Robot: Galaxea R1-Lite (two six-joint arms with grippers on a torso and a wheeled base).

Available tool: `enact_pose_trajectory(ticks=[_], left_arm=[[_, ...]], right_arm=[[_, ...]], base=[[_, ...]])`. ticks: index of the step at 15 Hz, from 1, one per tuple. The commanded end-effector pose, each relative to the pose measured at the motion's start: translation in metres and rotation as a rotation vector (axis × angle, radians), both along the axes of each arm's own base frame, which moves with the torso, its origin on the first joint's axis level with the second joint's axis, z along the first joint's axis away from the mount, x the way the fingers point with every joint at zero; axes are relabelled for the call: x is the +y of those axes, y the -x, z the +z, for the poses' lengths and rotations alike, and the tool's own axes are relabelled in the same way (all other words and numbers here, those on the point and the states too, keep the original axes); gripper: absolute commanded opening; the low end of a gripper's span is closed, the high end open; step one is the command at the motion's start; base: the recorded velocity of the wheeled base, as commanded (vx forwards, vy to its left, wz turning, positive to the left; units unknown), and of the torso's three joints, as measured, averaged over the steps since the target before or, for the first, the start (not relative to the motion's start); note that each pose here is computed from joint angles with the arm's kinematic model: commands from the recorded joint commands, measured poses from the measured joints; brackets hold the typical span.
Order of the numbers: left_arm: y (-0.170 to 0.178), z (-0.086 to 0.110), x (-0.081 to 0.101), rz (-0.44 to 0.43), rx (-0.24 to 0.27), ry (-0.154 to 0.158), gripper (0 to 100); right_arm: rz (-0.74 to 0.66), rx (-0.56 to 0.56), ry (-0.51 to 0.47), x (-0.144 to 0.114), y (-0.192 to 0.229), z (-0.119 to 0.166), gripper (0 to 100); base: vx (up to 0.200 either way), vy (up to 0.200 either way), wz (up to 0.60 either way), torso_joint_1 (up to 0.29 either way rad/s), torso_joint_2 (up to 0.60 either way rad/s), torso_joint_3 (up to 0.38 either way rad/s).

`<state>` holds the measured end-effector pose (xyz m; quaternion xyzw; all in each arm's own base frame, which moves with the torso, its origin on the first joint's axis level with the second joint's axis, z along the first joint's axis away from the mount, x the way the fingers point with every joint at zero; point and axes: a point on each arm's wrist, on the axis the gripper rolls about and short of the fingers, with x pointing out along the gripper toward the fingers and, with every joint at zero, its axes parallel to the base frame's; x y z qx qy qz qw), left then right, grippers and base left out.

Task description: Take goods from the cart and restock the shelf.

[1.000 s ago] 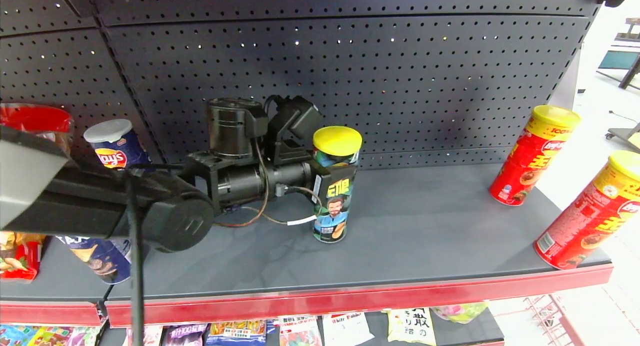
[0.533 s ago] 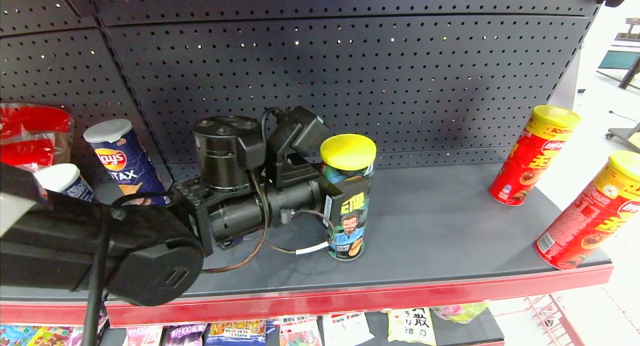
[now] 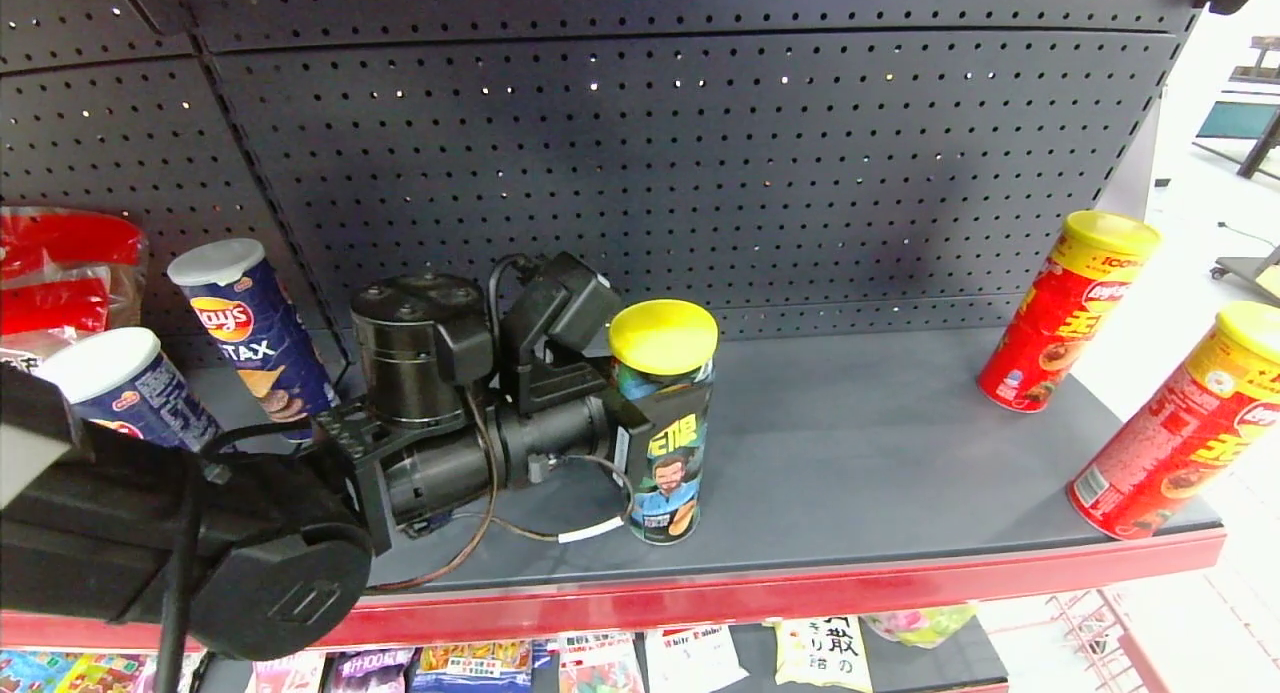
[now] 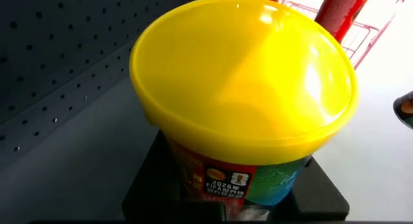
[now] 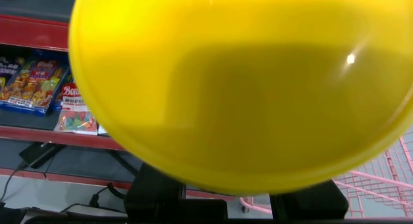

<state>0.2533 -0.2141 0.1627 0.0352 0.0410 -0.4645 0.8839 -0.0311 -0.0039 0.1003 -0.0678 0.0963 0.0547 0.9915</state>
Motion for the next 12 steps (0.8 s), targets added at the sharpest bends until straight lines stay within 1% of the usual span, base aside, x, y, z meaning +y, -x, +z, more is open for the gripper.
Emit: enact_pose_trajectory(ticks=[1,3,7,12], left_arm=[[0.004,0.002,0.002,-0.005,-0.003,0.002,0],[0.005,0.004,0.003,-0.003,-0.006,0.004,0],[0.012,-0.002,0.008,-0.006,0.016,-0.013,0],[0.017,0.000,0.011,-0.020,0.014,-0.008,0]], right_arm=[[0.000,0.003,0.001,0.000,0.000,0.000,0],[0.000,0.003,0.001,0.000,0.000,0.000,0],[0.000,0.003,0.001,0.000,0.000,0.000,0],[0.000,0.004,0.001,0.000,0.000,0.000,0]], base=[[0.000,0.000,0.00,0.000,0.00,0.000],[0.000,0.000,0.00,0.000,0.00,0.000],[0.000,0.000,0.00,0.000,0.00,0.000],[0.000,0.000,0.00,0.000,0.00,0.000]])
